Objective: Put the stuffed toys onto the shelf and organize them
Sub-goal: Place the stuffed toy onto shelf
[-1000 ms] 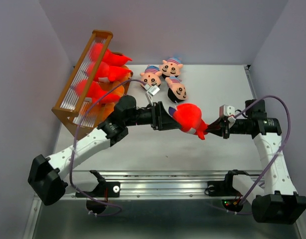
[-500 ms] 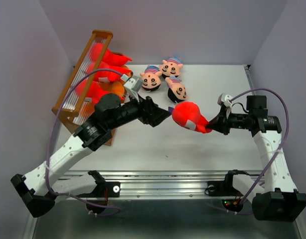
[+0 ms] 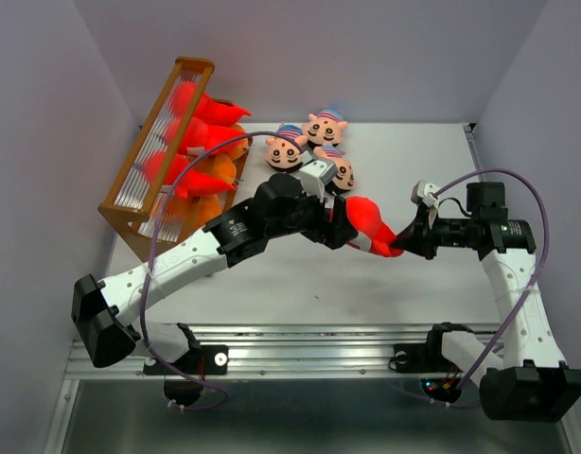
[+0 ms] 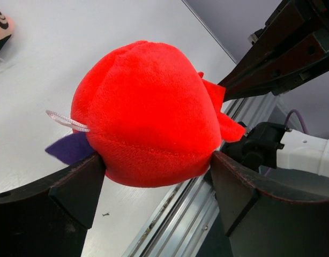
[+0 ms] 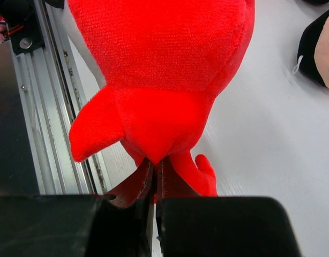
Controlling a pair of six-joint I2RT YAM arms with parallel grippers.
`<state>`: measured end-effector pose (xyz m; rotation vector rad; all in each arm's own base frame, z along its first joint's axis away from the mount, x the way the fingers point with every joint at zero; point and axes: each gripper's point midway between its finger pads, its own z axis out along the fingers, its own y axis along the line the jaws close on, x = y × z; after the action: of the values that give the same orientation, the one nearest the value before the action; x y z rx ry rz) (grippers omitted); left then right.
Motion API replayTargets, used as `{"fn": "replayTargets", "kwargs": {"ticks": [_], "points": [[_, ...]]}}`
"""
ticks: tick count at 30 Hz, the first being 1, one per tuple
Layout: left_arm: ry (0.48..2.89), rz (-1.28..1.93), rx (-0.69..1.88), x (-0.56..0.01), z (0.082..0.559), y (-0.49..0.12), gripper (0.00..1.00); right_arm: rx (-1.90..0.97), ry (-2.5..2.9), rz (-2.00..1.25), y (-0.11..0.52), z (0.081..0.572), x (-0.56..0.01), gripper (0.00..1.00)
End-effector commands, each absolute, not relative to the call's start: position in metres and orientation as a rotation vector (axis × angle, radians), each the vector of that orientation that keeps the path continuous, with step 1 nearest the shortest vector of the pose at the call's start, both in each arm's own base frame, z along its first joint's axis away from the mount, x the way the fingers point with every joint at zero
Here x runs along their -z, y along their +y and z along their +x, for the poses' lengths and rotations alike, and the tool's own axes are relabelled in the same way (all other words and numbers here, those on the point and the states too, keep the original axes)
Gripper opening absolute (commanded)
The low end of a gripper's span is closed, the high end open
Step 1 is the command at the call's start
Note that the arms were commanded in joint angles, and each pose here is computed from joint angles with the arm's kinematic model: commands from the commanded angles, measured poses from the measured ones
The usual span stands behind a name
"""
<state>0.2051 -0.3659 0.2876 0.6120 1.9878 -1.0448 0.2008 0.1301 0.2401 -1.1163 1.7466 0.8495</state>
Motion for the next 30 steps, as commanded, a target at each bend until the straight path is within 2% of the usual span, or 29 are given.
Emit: {"fn": "replayTargets", "kwargs": {"ticks": [1,2,5,6,9,21,28,29,30], "points": [[1.877,0.652,1.090,-0.321,0.206,-0.380,0.86,-0.835,1.644,-1.151,0.137,0.196,-0.264,0.01],[1.880,0.657,1.089,-0.320,0.206,-0.380,0.76,-0.843,1.636,-1.148,0.138,0.196,-0.266,0.01],[1.892,0.674,1.074,-0.312,0.207,-0.382,0.58,-0.862,1.618,-1.125,0.140,0.196,-0.274,0.01],[1.900,0.676,1.066,-0.308,0.207,-0.381,0.40,-0.865,1.612,-1.120,0.141,0.196,-0.276,0.01],[1.922,0.651,1.017,-0.297,0.212,-0.374,0.00,-0.881,1.600,-1.095,0.143,0.198,-0.283,0.01],[1.998,0.518,0.944,-0.259,0.227,-0.326,0.00,-0.934,1.535,-1.019,0.150,0.202,-0.309,0.01],[1.968,0.501,0.978,-0.267,0.225,-0.323,0.00,-0.995,1.515,-1.014,0.154,0.201,-0.313,0.01],[1.954,0.497,0.984,-0.272,0.225,-0.323,0.01,-0.994,1.517,-1.013,0.154,0.201,-0.312,0.01],[1.924,0.492,0.995,-0.284,0.225,-0.322,0.19,-0.990,1.520,-1.012,0.154,0.202,-0.312,0.01]]}}
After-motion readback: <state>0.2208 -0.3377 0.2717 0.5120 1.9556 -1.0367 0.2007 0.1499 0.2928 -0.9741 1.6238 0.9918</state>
